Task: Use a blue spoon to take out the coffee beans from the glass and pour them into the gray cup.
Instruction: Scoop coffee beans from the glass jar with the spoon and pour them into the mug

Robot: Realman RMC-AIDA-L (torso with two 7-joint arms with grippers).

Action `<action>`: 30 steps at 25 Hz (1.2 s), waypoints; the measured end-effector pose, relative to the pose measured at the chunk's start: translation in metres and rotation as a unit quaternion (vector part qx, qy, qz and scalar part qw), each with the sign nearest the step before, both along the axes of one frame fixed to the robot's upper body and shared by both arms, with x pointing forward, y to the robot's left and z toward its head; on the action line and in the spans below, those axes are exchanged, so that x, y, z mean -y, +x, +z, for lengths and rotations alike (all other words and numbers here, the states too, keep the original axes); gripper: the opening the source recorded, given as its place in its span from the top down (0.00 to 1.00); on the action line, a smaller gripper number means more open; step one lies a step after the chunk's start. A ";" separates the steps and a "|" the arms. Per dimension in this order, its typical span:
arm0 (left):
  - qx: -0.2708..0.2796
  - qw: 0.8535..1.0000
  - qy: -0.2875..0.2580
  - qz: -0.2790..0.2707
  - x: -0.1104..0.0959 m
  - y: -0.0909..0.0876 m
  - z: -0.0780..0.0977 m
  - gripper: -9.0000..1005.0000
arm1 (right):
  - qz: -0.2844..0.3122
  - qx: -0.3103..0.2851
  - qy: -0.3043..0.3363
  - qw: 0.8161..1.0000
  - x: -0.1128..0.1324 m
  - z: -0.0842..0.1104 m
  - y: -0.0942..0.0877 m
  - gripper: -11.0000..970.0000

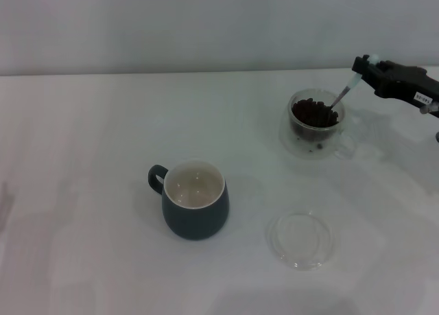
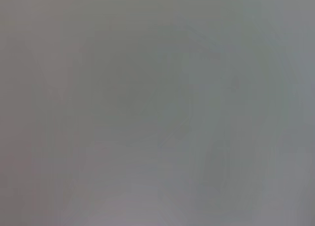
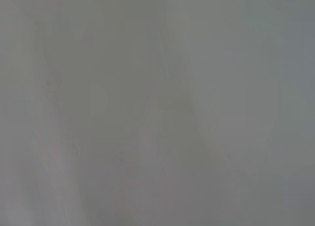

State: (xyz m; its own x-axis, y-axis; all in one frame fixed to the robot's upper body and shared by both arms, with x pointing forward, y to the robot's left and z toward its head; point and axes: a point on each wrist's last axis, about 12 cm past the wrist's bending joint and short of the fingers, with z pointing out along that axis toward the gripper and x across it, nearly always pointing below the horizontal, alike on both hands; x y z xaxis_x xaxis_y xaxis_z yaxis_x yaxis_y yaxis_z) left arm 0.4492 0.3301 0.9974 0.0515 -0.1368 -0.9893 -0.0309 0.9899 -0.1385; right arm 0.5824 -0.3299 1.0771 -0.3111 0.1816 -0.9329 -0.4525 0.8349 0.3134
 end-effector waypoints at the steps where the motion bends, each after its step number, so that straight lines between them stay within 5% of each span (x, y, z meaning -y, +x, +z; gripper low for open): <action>1: 0.000 1.000 0.000 0.000 0.000 0.000 0.000 0.14 | -0.001 -0.004 0.006 1.000 0.000 -0.001 0.000 0.84; 30: -0.004 1.000 0.004 0.003 -0.003 -0.002 -0.001 0.14 | -0.088 -0.106 0.203 0.970 0.005 -0.019 -0.010 0.84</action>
State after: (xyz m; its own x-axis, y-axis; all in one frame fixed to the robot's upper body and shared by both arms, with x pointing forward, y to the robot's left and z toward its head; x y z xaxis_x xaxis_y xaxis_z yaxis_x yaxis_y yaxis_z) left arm 0.4475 0.3327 0.9965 0.0442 -0.1285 -0.9907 -0.0371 0.9908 -0.1302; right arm 0.5728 -0.3348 1.0578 -0.4188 0.5872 -0.6927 -0.2046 0.6822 0.7020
